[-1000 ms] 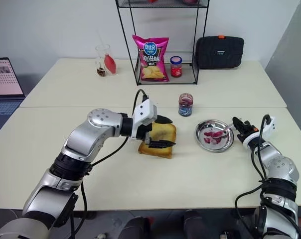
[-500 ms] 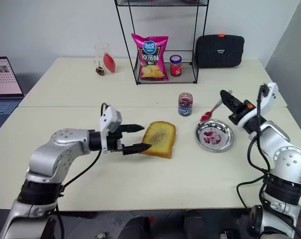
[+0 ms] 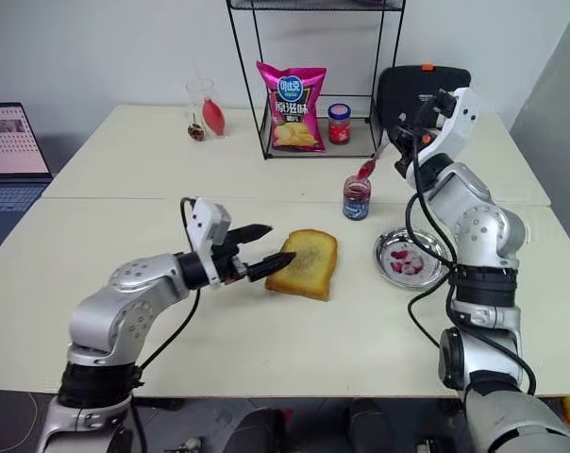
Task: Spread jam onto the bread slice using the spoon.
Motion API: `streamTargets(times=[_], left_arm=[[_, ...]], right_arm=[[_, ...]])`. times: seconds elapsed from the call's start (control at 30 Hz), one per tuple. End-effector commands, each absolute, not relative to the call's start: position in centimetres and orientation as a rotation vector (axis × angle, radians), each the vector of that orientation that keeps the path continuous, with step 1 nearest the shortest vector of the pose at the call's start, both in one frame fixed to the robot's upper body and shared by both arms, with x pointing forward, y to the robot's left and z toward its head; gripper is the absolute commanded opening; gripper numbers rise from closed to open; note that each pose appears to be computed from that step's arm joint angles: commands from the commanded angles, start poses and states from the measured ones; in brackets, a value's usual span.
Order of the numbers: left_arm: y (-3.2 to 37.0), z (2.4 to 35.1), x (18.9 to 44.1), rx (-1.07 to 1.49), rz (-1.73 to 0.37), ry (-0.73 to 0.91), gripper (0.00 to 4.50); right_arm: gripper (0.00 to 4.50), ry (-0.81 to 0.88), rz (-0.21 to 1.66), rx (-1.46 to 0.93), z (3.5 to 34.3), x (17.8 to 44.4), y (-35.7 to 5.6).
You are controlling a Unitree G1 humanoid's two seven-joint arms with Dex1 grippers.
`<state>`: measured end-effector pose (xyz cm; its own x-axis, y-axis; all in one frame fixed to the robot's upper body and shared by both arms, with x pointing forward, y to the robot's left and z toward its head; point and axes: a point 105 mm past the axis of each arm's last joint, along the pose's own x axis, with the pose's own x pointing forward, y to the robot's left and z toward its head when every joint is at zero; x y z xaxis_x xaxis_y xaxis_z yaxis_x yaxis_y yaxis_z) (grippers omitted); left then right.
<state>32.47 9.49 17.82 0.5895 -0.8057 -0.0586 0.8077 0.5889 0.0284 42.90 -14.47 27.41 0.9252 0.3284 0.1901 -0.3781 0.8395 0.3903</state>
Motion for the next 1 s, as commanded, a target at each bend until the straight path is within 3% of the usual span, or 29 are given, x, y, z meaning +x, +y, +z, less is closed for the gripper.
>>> streamTargets(times=[0.03, 0.37, 1.0], left_arm=[[8.5, 19.4, 32.7, 0.074, -0.937, -0.032, 4.50], [8.6, 19.7, 32.8, 0.085, -0.918, -0.036, 4.50], [10.3, 19.6, 32.4, 0.108, -0.855, -0.022, 4.50]], right_arm=[[0.01, -0.198, 0.360, 0.379, 28.6, 43.9, -14.9], [0.01, -0.211, 0.390, 0.331, 28.2, 46.0, -12.4], [0.01, -0.227, 0.434, 0.209, 27.2, 46.0, -10.9]])
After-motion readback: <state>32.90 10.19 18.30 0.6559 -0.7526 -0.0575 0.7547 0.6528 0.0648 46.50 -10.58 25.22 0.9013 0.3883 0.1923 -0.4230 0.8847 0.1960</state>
